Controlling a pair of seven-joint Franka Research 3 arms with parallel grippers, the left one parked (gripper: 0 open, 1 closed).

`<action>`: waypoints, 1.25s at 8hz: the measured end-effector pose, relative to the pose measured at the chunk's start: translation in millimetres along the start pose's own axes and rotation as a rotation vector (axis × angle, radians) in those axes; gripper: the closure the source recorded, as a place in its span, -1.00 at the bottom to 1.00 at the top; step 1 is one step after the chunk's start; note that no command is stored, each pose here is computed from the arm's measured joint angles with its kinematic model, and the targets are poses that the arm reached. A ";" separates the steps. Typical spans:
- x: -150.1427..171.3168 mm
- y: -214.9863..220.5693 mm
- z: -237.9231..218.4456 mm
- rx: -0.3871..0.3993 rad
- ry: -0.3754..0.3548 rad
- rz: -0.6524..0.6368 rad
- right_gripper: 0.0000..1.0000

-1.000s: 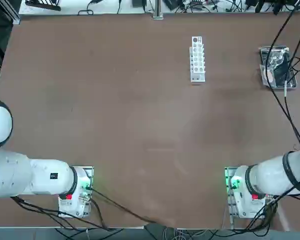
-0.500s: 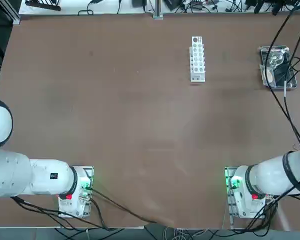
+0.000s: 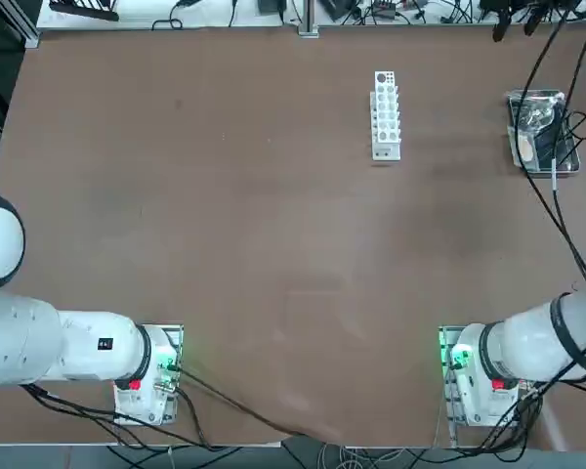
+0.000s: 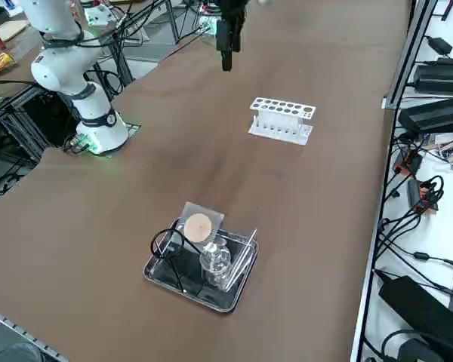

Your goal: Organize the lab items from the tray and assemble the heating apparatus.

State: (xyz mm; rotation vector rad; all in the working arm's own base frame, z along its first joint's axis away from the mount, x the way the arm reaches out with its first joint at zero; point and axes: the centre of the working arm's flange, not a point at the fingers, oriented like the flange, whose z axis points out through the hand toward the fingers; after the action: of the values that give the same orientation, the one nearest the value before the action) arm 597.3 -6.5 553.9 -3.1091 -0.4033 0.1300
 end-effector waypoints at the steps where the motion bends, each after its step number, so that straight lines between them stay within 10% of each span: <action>1: 5.2 23.2 15.5 0.000 0.001 -0.113 -1.00; 10: 45.8 161.0 172.5 0.010 0.126 -0.831 -1.00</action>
State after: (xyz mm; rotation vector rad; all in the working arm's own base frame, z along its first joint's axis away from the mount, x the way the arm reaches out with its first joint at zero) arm 668.2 -151.7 375.9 -2.6349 -1.5924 -0.0705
